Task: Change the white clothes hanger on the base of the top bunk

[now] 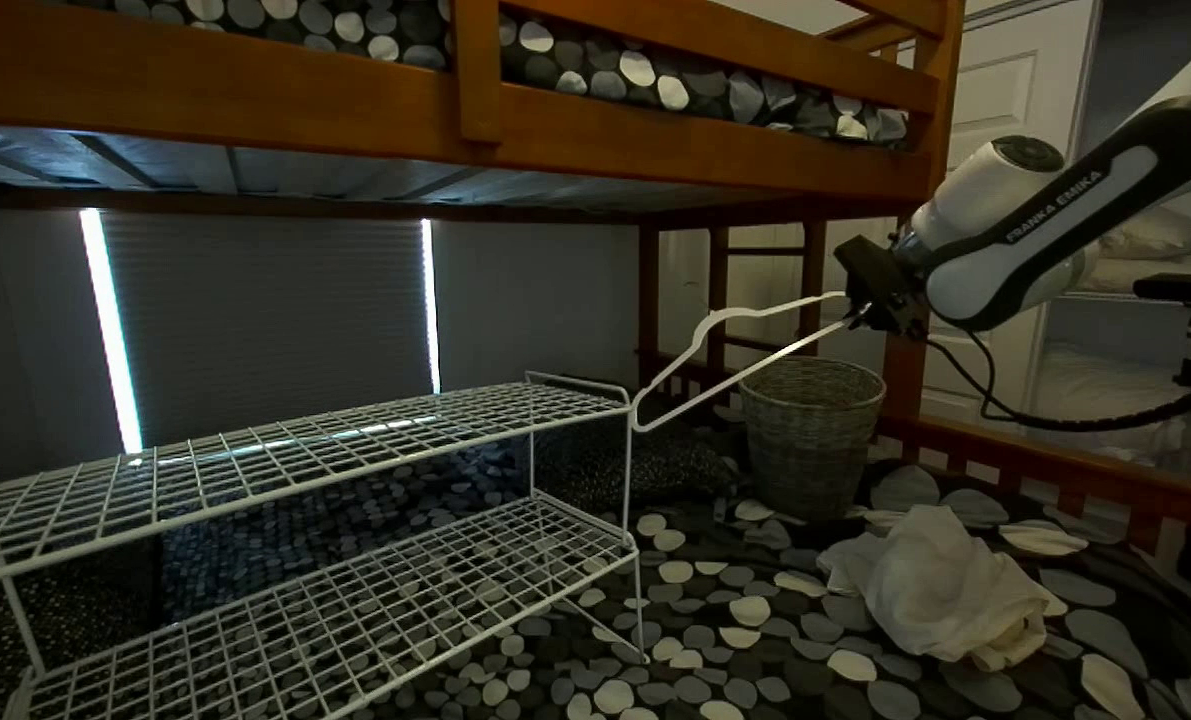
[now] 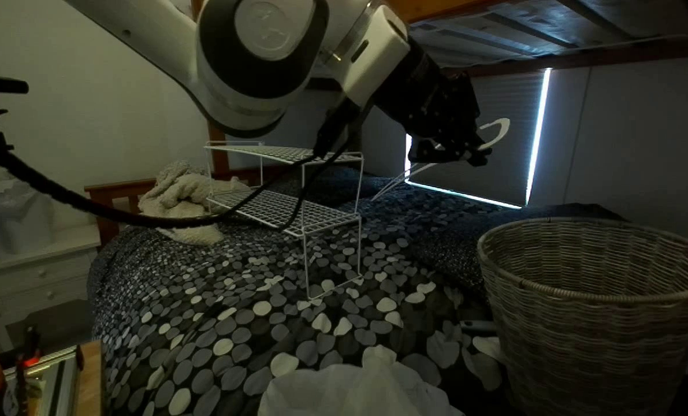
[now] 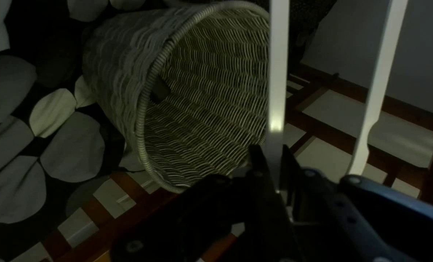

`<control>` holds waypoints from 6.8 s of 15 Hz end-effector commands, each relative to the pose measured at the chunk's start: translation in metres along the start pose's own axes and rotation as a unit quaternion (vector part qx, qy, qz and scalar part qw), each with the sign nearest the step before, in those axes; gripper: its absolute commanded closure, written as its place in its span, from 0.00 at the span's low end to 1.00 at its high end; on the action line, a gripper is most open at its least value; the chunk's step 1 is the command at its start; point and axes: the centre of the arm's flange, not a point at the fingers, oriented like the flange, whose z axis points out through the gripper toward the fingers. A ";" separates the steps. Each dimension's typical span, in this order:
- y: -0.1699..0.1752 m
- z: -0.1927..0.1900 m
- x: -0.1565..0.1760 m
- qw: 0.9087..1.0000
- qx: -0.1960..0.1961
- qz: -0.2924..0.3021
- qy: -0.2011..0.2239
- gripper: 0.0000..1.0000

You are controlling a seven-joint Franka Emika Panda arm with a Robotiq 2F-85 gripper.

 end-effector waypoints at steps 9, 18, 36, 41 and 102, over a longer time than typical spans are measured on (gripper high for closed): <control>0.069 -0.143 -0.013 0.987 0.111 0.111 -0.020 0.97; 0.052 -0.141 0.007 0.986 0.119 0.116 -0.015 0.88; 0.010 -0.146 0.014 0.979 0.169 0.098 -0.054 0.97; -0.005 -0.151 0.034 0.972 0.192 0.127 -0.052 0.97; -0.108 -0.264 -0.053 0.962 -0.023 -0.261 -0.070 0.00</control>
